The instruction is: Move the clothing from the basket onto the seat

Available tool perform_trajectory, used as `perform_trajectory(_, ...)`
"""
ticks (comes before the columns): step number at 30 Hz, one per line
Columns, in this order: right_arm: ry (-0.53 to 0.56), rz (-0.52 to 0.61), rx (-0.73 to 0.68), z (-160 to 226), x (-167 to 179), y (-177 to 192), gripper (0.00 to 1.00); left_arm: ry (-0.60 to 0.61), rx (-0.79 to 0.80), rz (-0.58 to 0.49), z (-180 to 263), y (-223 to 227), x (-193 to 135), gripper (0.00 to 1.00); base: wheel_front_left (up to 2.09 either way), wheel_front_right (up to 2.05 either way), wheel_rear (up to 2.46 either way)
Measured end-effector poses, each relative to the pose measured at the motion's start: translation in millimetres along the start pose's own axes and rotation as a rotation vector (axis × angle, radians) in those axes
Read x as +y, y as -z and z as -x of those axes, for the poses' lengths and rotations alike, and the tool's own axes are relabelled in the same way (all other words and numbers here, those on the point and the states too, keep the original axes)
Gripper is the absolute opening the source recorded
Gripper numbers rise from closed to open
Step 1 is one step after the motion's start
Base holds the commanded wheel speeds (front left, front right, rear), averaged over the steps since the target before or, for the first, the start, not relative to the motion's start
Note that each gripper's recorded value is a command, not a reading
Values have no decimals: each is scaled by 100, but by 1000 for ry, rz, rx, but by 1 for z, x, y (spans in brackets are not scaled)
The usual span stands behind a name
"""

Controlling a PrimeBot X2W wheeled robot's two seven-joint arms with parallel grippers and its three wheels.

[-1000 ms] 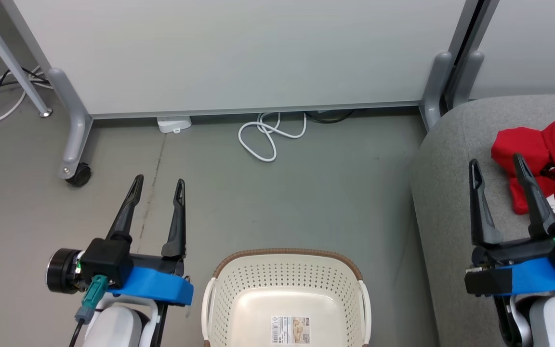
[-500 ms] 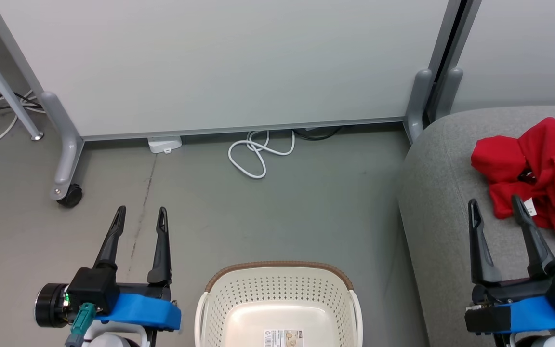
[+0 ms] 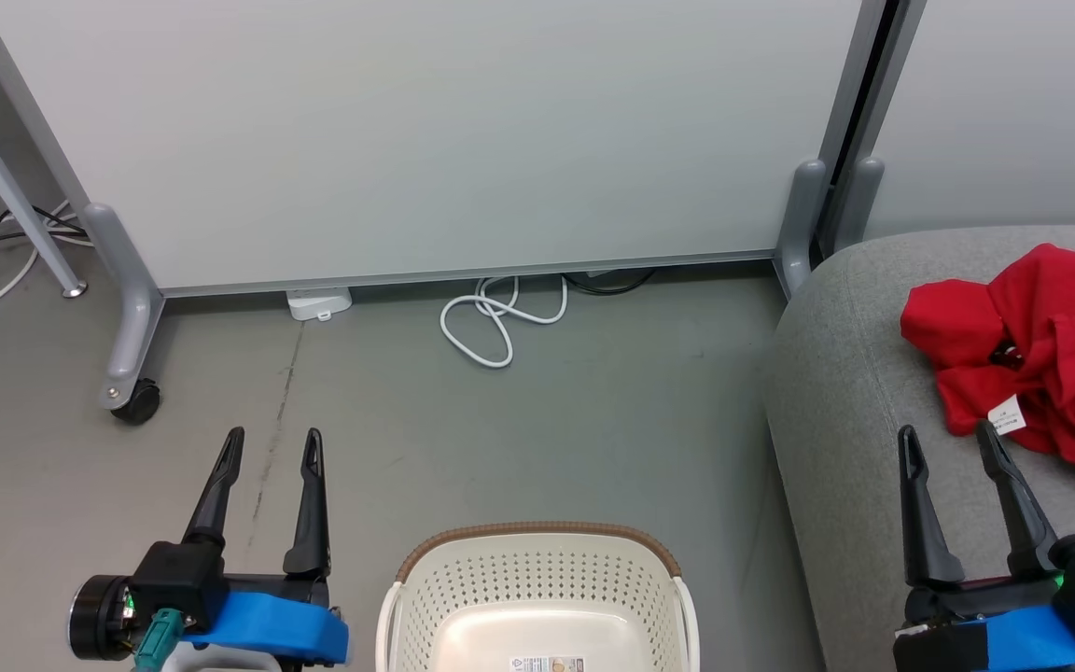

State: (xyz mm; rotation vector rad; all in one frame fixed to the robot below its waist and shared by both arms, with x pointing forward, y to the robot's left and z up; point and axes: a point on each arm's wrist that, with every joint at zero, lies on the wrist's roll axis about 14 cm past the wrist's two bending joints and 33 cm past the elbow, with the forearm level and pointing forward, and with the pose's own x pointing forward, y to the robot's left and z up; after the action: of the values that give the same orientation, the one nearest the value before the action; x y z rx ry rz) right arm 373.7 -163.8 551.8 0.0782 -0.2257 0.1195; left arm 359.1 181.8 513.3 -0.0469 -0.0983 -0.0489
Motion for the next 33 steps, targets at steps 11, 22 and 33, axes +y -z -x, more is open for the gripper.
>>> perform_trajectory(11, -2, -34, 17, 5, 3, 5, 100, 10, -8, 3, 0, -2, -2, 100, 0, 0, 0)
perform_trajectory(22, -1, -50, 56, 8, 4, 18, 0, 11, 38, 4, 5, 11, -3, 0, 0, 0, 0)
perform_trajectory(33, 60, -209, 126, 15, -3, 36, 0, -57, 126, 173, 14, 34, 7, 0, 0, 0, 0)
